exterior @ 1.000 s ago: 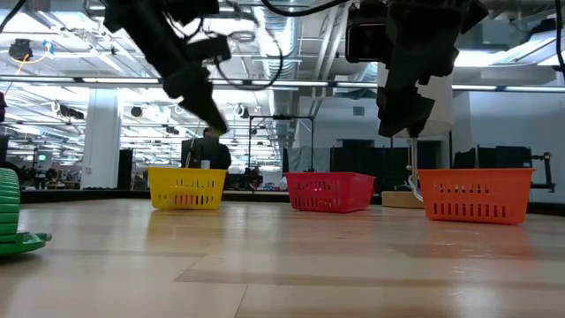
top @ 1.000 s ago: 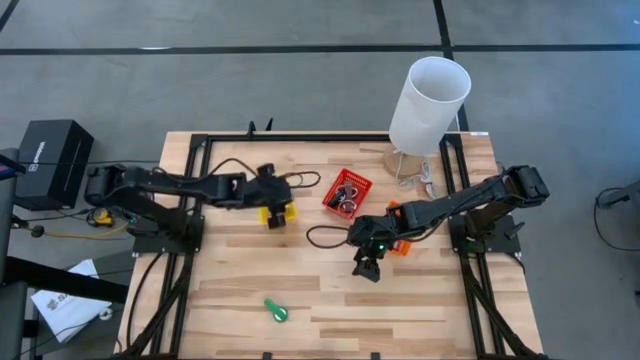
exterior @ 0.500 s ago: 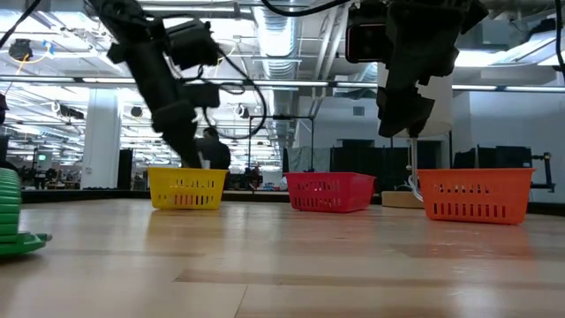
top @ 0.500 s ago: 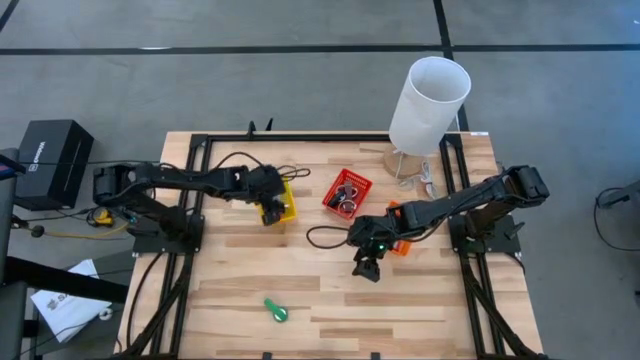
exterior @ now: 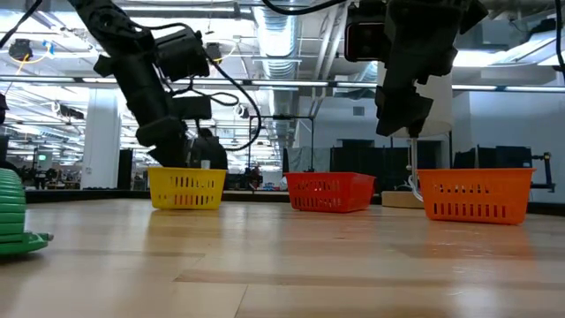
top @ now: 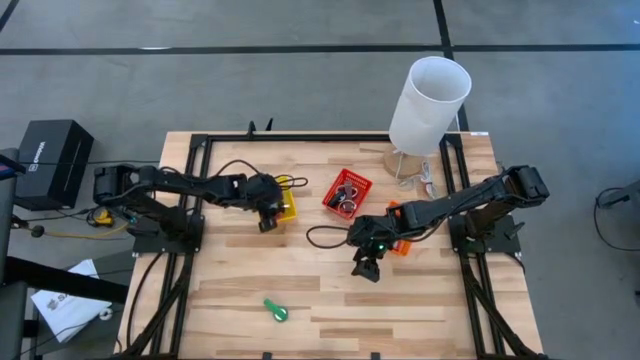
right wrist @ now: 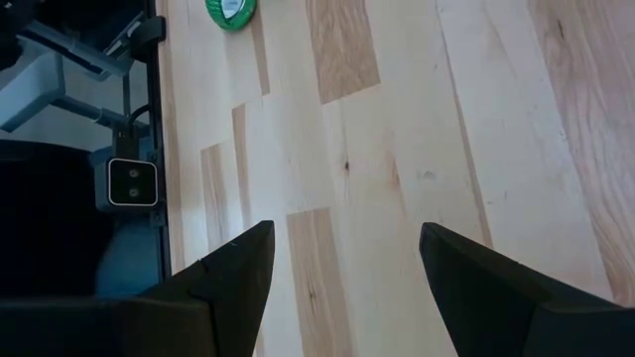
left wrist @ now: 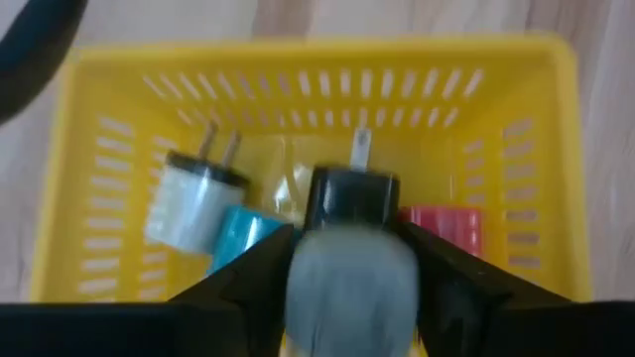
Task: Pick & Place Office items
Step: Put the green adapter into the yellow basket, then put the green watch into the red basket
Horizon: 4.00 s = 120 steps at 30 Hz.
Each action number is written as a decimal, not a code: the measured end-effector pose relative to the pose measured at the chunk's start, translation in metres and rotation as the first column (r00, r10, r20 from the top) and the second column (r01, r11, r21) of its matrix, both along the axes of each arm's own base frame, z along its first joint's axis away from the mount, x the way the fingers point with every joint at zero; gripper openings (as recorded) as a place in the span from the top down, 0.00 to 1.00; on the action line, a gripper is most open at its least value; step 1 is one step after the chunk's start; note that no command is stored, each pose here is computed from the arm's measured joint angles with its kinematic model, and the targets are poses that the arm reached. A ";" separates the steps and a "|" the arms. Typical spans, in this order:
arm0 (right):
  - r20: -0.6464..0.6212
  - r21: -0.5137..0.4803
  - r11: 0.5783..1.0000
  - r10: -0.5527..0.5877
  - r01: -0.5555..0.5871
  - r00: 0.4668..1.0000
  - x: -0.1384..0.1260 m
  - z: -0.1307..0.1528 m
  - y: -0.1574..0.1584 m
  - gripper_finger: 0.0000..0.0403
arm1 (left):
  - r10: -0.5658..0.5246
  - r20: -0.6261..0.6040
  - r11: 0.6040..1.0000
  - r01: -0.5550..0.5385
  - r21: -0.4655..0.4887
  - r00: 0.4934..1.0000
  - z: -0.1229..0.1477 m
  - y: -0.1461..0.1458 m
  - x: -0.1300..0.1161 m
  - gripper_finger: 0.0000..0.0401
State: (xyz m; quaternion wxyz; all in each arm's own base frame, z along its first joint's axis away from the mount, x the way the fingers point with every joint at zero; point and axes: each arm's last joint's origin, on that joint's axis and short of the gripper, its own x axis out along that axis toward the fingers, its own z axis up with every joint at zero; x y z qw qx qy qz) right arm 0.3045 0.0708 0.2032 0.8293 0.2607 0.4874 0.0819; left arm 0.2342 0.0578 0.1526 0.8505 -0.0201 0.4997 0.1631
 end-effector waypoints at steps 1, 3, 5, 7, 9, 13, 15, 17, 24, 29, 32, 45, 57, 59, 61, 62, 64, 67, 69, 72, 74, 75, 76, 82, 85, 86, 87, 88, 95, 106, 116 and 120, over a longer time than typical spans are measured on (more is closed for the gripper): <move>0.000 0.000 1.000 0.000 0.000 1.000 0.000 0.000 0.000 0.39 | 0.001 0.011 1.000 -0.001 0.003 1.000 0.001 0.000 0.001 0.55; 0.000 0.000 1.000 0.000 0.000 1.000 0.000 0.000 0.000 0.39 | 0.002 0.018 1.000 -0.002 0.007 1.000 0.001 0.000 0.001 0.51; 0.006 0.002 1.000 0.001 -0.001 1.000 0.000 0.000 0.000 0.39 | -0.001 0.032 1.000 0.000 0.012 0.999 0.004 0.000 0.001 0.47; 0.019 0.003 1.000 0.002 -0.003 1.000 0.001 0.001 0.000 0.39 | -0.010 0.070 1.000 0.008 0.025 0.998 0.010 -0.002 0.002 0.44; 0.032 0.002 1.000 0.002 -0.002 0.999 0.003 0.002 -0.001 0.39 | -0.038 0.093 0.998 0.034 0.045 0.995 0.018 -0.005 0.000 0.42; 0.058 -0.038 0.998 0.048 -0.046 0.997 0.003 0.002 -0.004 0.39 | -0.083 0.195 0.995 0.071 0.071 0.977 0.039 -0.016 -0.004 0.39; 0.070 -0.052 0.997 0.068 -0.064 0.995 0.003 0.002 -0.004 0.39 | -0.109 0.255 0.993 0.092 0.077 0.961 0.049 -0.025 -0.006 0.39; 0.082 -0.064 0.995 0.086 -0.081 0.993 0.004 0.002 -0.004 0.39 | -0.130 0.307 0.991 0.117 0.059 0.943 0.058 -0.036 -0.009 0.40; 0.159 -0.075 0.992 0.110 -0.099 0.981 0.008 0.006 -0.003 0.39 | -0.329 0.431 0.936 0.351 0.029 0.840 0.071 -0.093 -0.009 0.43; 0.173 -0.073 0.992 0.110 -0.098 0.979 0.009 0.007 -0.003 0.39 | -0.392 0.483 0.902 0.429 0.037 0.783 0.071 -0.129 -0.009 0.42; 0.174 -0.073 0.992 0.111 -0.099 0.978 0.009 0.007 -0.002 0.39 | -0.442 0.503 0.871 0.488 0.044 0.743 0.070 -0.148 -0.010 0.43; 0.187 -0.081 0.991 0.118 -0.105 0.975 0.010 0.008 -0.002 0.39 | -0.523 0.406 0.817 0.576 -0.012 0.750 0.018 -0.207 -0.006 0.45; 0.256 -0.303 0.933 0.276 -0.195 0.926 0.012 0.005 0.011 0.39 | -0.616 0.373 0.751 0.660 0.013 0.694 0.009 -0.238 -0.026 0.49; 0.275 -0.340 0.919 0.299 -0.199 0.914 0.018 0.000 0.014 0.39 | -0.631 0.355 0.741 0.671 0.014 0.690 0.004 -0.241 -0.028 0.48; 0.238 -0.378 0.898 0.327 -0.223 0.914 0.017 -0.009 0.017 0.39 | -0.638 0.327 0.743 0.669 0.024 0.697 -0.003 -0.243 -0.028 0.48; 0.265 -0.386 0.896 0.335 -0.219 0.904 0.021 -0.011 0.019 0.39 | -0.638 0.308 0.749 0.661 0.037 0.706 -0.008 -0.244 -0.028 0.48; 0.258 -0.391 0.892 0.342 -0.226 0.904 0.024 -0.017 0.021 0.39 | -0.648 0.275 0.751 0.656 0.078 0.710 -0.014 -0.244 -0.028 0.49; 0.230 -0.379 0.893 0.343 -0.241 0.911 0.030 -0.025 0.023 0.39 | -0.644 0.256 0.760 0.640 0.109 0.721 -0.019 -0.243 -0.027 0.49; 0.227 -0.379 0.892 0.349 -0.248 0.909 0.033 -0.023 0.026 0.39 | -0.643 0.256 0.761 0.639 0.110 0.722 -0.020 -0.244 -0.026 0.50; 0.244 -0.379 0.892 0.353 -0.246 0.903 0.035 -0.019 0.029 0.39 | -0.643 0.254 0.762 0.639 0.110 0.723 -0.021 -0.244 -0.026 0.50; 0.240 -0.378 0.892 0.352 -0.247 0.905 0.035 -0.020 0.028 0.39 | -0.635 0.261 0.767 0.633 0.103 0.727 -0.020 -0.244 -0.026 0.50; 0.241 -0.379 0.892 0.352 -0.246 0.904 0.035 -0.019 0.028 0.39 | -0.636 0.263 0.766 0.634 0.103 0.725 -0.020 -0.244 -0.026 0.50; 0.245 -0.378 0.893 0.351 -0.244 0.904 0.035 -0.018 0.028 0.39 | -0.638 0.266 0.765 0.636 0.105 0.723 -0.020 -0.245 -0.027 0.50; 0.247 -0.378 0.893 0.351 -0.243 0.903 0.035 -0.018 0.028 0.39 | -0.693 0.196 0.720 0.676 0.155 0.693 -0.034 -0.247 -0.026 0.50; 0.242 -0.378 0.892 0.352 -0.247 0.904 0.035 -0.019 0.029 0.39 | -0.718 0.197 0.696 0.677 0.240 0.668 -0.036 -0.249 -0.022 0.50; 0.242 -0.378 0.892 0.352 -0.247 0.904 0.035 -0.019 0.029 0.39 | -0.729 0.197 0.683 0.681 0.264 0.656 -0.036 -0.250 -0.021 0.51; 0.241 -0.378 0.892 0.353 -0.247 0.904 0.035 -0.019 0.029 0.39 | -0.739 0.198 0.672 0.684 0.282 0.644 -0.036 -0.251 -0.020 0.51; 0.241 -0.378 0.892 0.352 -0.247 0.904 0.035 -0.019 0.029 0.39 | -0.746 0.199 0.664 0.687 0.294 0.636 -0.035 -0.251 -0.019 0.51; 0.242 -0.378 0.892 0.352 -0.247 0.904 0.035 -0.019 0.029 0.39 | -0.757 0.185 0.647 0.681 0.342 0.626 -0.034 -0.250 -0.018 0.55; 0.242 -0.377 0.893 0.352 -0.246 0.904 0.035 -0.019 0.029 0.39 | -0.805 0.157 0.581 0.708 0.402 0.572 -0.034 -0.251 -0.015 0.56; 0.239 -0.343 0.913 0.311 -0.220 0.920 0.035 -0.019 0.029 0.39 | -0.788 0.177 0.605 0.689 0.399 0.589 -0.032 -0.246 -0.009 0.74; 0.239 -0.343 0.912 0.316 -0.225 0.918 0.034 -0.019 0.031 0.39 | -0.787 0.179 0.607 0.688 0.398 0.591 -0.032 -0.246 -0.009 0.85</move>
